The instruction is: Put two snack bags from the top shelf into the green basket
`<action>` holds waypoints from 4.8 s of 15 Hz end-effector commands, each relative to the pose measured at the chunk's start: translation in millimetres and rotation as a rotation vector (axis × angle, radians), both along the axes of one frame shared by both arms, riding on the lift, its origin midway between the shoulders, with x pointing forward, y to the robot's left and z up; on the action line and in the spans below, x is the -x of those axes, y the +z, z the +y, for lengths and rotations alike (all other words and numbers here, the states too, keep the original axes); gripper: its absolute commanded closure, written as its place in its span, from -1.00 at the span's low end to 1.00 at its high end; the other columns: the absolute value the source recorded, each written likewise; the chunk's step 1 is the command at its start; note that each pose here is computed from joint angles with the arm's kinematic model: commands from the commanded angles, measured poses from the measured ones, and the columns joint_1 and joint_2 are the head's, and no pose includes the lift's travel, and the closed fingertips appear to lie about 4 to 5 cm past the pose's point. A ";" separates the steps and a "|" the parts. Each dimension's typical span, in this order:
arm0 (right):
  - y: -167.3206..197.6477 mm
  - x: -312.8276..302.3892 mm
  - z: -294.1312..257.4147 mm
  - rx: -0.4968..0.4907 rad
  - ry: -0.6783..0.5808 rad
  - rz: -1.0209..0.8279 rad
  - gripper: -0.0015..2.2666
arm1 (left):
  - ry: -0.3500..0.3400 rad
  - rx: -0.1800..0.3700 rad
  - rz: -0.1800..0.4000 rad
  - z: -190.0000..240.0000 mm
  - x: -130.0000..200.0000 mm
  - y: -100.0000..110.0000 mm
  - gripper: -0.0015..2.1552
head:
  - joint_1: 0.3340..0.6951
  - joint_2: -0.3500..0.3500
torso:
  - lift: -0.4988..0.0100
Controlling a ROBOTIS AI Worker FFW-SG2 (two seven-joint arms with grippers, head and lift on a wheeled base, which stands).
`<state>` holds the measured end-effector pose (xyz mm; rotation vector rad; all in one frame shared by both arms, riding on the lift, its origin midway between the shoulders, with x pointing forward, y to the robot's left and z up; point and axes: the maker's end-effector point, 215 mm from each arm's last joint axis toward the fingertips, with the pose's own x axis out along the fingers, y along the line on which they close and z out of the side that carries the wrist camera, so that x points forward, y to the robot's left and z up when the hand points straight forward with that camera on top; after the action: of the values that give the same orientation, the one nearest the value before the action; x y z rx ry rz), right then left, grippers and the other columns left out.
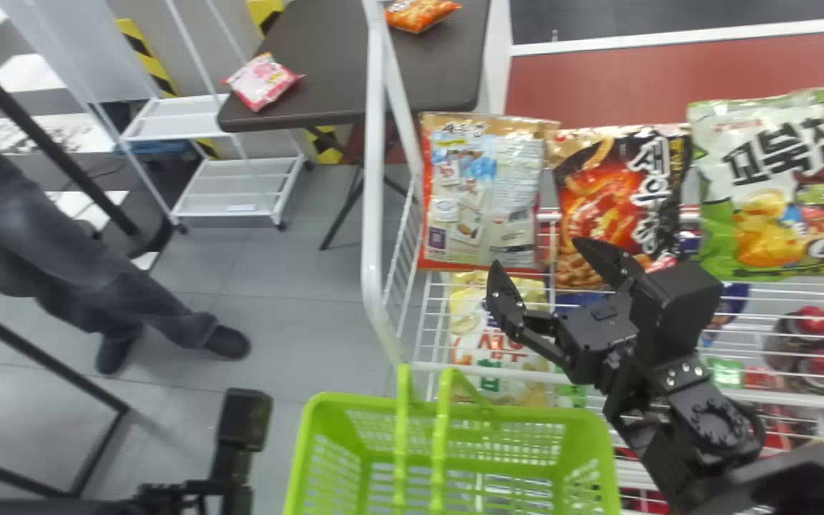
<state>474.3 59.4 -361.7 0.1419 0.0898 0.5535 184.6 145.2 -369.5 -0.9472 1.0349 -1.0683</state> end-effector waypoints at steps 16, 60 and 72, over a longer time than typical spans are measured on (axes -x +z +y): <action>-45.5 -95.0 46.8 0.379 0.181 0.001 0.07 | -0.005 -0.012 0.021 0.2 0.4 -6.2 0.99 | 1.00 1.00 | 0.96; 13.4 186.0 -94.6 0.547 0.088 0.504 0.98 | -0.009 -0.010 0.056 -4.7 -0.4 -19.1 0.99 | 1.00 0.65 | 0.96; -127.9 289.8 -38.4 0.617 0.431 0.860 0.97 | -0.008 -0.022 0.065 -8.1 -2.6 -25.9 0.99 | 1.00 1.00 | 0.96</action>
<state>205.4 18.7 -466.0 -0.2440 1.0596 0.8145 188.5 137.6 -395.0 -0.9548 1.0926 -1.0407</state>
